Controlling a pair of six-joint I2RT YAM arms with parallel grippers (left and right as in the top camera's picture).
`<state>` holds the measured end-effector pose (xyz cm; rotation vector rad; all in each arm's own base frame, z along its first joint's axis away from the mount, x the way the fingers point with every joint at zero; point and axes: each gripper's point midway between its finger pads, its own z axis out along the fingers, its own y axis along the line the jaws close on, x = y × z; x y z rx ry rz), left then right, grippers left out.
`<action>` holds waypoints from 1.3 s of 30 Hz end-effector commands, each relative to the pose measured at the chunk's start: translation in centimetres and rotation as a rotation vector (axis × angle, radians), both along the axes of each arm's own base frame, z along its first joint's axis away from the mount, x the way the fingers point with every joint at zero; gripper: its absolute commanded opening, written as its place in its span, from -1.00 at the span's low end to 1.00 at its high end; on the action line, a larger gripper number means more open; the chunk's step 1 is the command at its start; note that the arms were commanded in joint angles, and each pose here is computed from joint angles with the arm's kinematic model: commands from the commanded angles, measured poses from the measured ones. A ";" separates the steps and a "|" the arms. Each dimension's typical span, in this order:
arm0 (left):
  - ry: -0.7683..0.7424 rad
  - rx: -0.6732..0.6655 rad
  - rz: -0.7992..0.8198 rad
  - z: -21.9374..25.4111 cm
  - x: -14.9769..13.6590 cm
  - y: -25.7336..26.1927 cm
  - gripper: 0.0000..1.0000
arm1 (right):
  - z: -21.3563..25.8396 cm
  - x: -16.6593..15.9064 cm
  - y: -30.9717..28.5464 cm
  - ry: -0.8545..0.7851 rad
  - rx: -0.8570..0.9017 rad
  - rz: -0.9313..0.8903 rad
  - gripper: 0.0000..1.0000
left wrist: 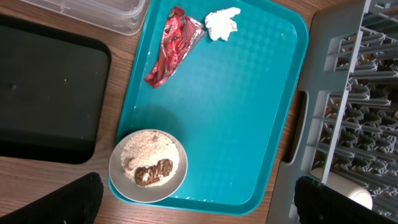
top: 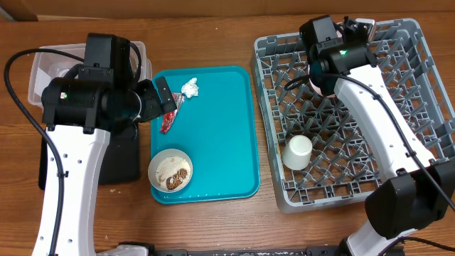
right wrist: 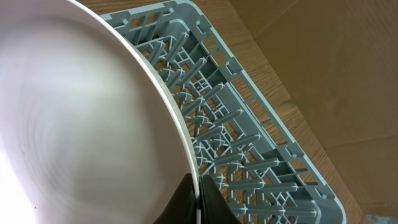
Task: Sort waste into correct bins and load items into the dishwasher
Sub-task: 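Lower the plate upright into the rack's back slots and release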
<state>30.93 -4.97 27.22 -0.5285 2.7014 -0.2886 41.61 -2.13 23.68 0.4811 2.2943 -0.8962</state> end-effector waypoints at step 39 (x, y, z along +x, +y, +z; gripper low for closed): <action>-0.010 0.004 0.016 0.3 0.2 0.2 1.00 | 5.3 -1.6 1.1 -0.243 0.118 0.033 0.43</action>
